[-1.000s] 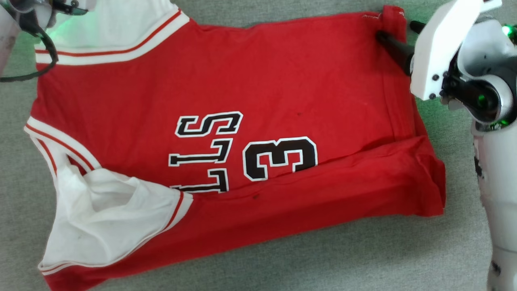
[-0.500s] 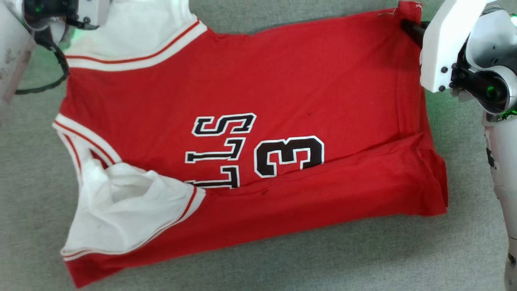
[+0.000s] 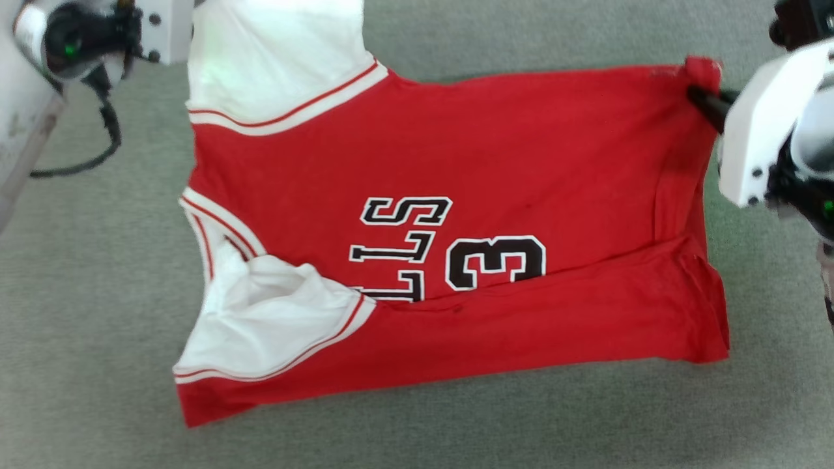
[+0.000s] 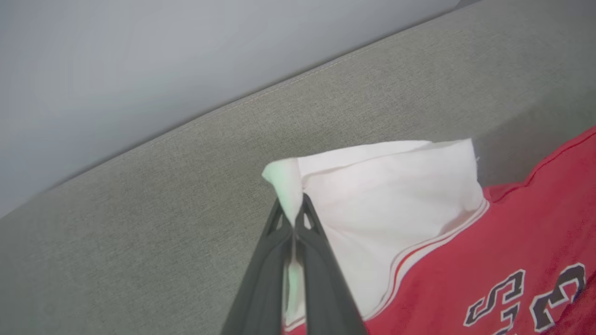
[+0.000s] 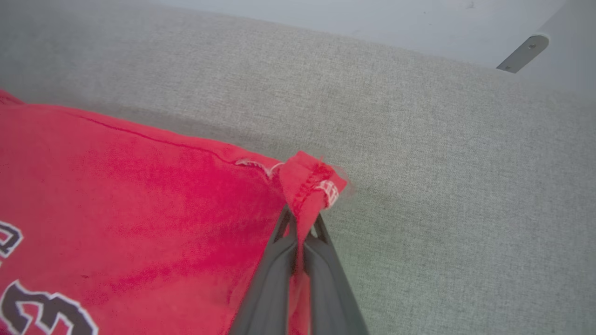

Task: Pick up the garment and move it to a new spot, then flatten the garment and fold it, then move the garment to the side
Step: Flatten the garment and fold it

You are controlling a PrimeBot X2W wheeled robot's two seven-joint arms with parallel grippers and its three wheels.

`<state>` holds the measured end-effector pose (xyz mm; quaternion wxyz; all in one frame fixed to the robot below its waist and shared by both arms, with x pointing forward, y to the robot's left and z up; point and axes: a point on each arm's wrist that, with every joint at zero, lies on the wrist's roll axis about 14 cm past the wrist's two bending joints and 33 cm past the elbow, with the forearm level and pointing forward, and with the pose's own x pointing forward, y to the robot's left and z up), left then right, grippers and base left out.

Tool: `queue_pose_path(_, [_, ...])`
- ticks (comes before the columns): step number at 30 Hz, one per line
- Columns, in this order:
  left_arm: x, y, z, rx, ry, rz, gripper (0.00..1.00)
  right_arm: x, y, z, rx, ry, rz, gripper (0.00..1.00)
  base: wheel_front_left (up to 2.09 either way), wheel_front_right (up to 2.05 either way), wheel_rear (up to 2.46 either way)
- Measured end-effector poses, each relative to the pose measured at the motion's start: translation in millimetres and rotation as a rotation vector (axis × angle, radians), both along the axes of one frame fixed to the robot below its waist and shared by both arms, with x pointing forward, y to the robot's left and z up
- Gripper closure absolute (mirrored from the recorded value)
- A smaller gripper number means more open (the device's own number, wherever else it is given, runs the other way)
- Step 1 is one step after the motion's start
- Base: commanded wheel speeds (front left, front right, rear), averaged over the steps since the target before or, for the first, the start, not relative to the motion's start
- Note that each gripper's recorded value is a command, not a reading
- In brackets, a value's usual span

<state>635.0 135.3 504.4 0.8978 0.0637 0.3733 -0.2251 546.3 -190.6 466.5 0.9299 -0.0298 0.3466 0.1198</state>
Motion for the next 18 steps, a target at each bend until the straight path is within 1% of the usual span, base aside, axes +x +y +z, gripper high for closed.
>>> queue_pose_path(5, [-24.9,18.3,24.6,0.009,-0.061,-0.018,1.0,-19.5,2.5,5.8,0.011,-0.007,0.018,1.0,0.0,0.0,0.0])
queue_pose_path(9, [-53.4,31.1,35.2,0.022,-0.082,-0.012,1.0,-37.6,6.5,9.3,0.021,-0.006,0.038,1.0,0.0,0.0,0.0])
queue_pose_path(13, [-91.8,39.4,33.5,0.033,-0.071,0.0,1.0,-56.6,10.3,10.5,0.03,0.001,0.055,1.0,0.0,0.0,0.0])
queue_pose_path(18, [-146.4,39.6,21.3,0.011,-0.026,0.017,1.0,-81.5,14.3,5.2,0.061,0.032,0.063,1.0,0.0,0.0,0.0])
